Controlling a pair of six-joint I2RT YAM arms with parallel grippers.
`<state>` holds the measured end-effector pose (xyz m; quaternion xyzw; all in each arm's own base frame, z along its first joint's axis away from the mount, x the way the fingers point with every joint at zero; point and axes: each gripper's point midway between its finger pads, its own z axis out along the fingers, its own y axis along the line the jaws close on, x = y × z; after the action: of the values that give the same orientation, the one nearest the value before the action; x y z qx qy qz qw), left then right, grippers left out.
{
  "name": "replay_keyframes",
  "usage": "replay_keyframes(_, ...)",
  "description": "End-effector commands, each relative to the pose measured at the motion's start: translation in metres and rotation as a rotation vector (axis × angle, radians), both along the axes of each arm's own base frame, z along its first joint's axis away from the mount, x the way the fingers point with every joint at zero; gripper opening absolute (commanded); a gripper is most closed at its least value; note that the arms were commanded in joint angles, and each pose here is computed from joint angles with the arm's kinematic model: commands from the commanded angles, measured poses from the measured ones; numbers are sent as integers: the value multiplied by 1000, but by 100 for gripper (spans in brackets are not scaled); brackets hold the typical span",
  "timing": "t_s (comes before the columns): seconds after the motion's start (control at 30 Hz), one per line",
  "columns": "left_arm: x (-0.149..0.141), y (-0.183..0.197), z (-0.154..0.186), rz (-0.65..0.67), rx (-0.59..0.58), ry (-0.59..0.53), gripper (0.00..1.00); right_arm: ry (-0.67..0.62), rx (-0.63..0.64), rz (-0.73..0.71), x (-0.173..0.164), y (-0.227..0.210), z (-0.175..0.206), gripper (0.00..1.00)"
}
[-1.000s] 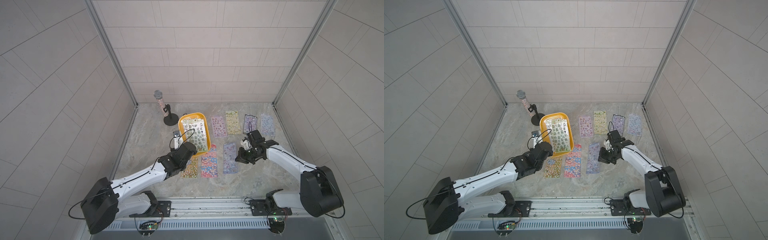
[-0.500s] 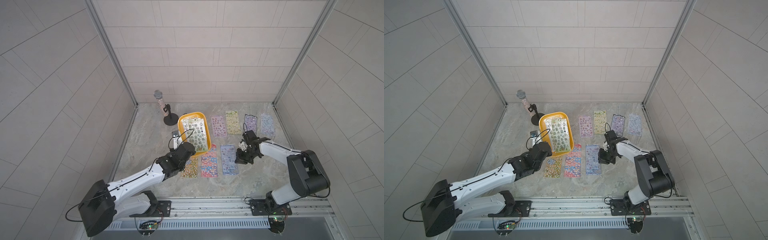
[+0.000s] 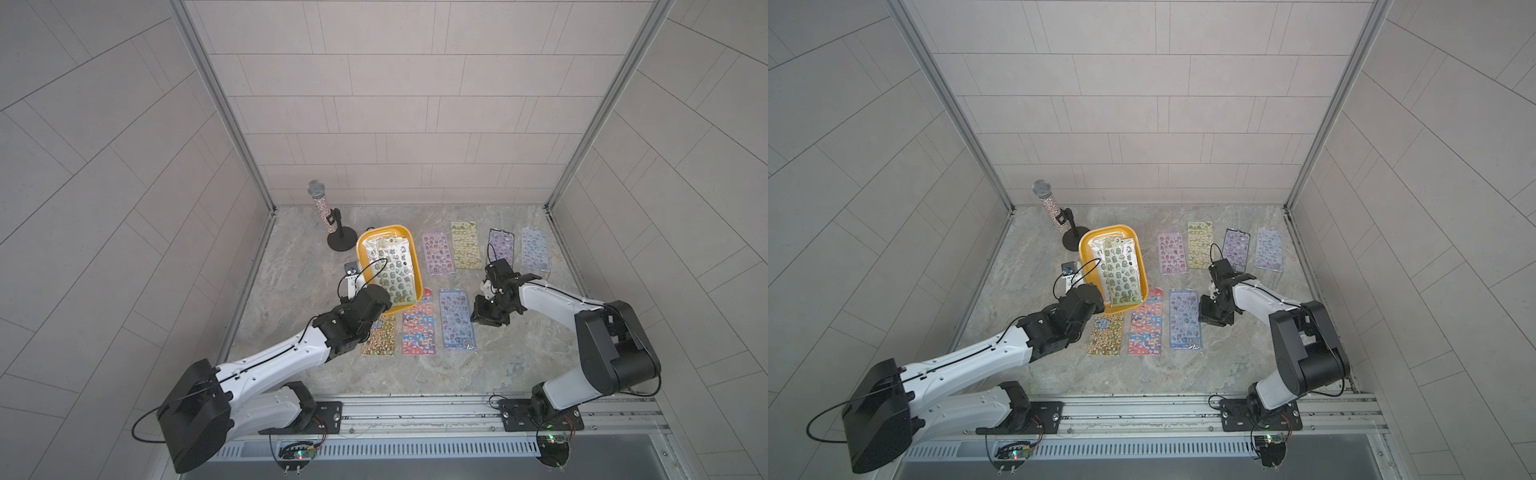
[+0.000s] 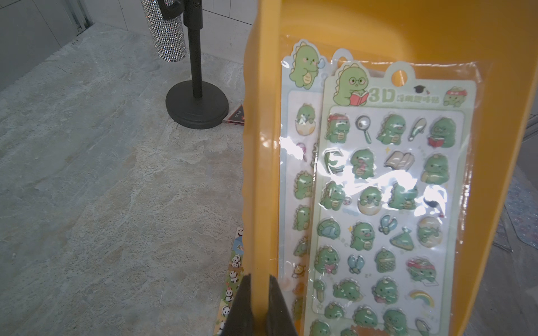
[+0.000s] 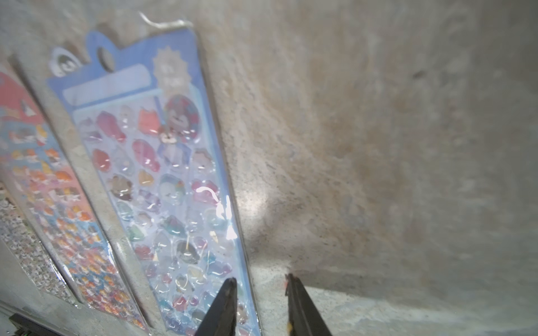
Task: Take the stickers out of the storage box
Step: Place the sticker at the center of the board, then pick up the sticker from the storage box.
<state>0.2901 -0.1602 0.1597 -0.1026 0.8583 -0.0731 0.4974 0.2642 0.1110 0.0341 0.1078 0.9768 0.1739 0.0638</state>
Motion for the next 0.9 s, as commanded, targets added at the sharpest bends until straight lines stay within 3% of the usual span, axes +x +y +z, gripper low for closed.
replay_keyframes(0.0,3,0,5,13,-23,-23,0,-126,31,-20,11,2,26,43)
replay_keyframes(0.1,3,0,4,12,-22,-20,0,-253,65,-65,17,1,56,50)
replay_keyframes(0.27,3,-3,3,2,-24,-12,0,-593,190,-161,19,7,132,64)
replay_keyframes(0.4,4,-4,2,-3,-27,-9,0,-867,308,-78,2,45,195,65)
replay_keyframes(0.53,4,-7,-1,-11,-24,2,0,-913,286,104,-17,93,222,64)
replay_keyframes(0.87,4,-7,-1,-12,-18,5,0,-771,135,252,-12,165,190,69)
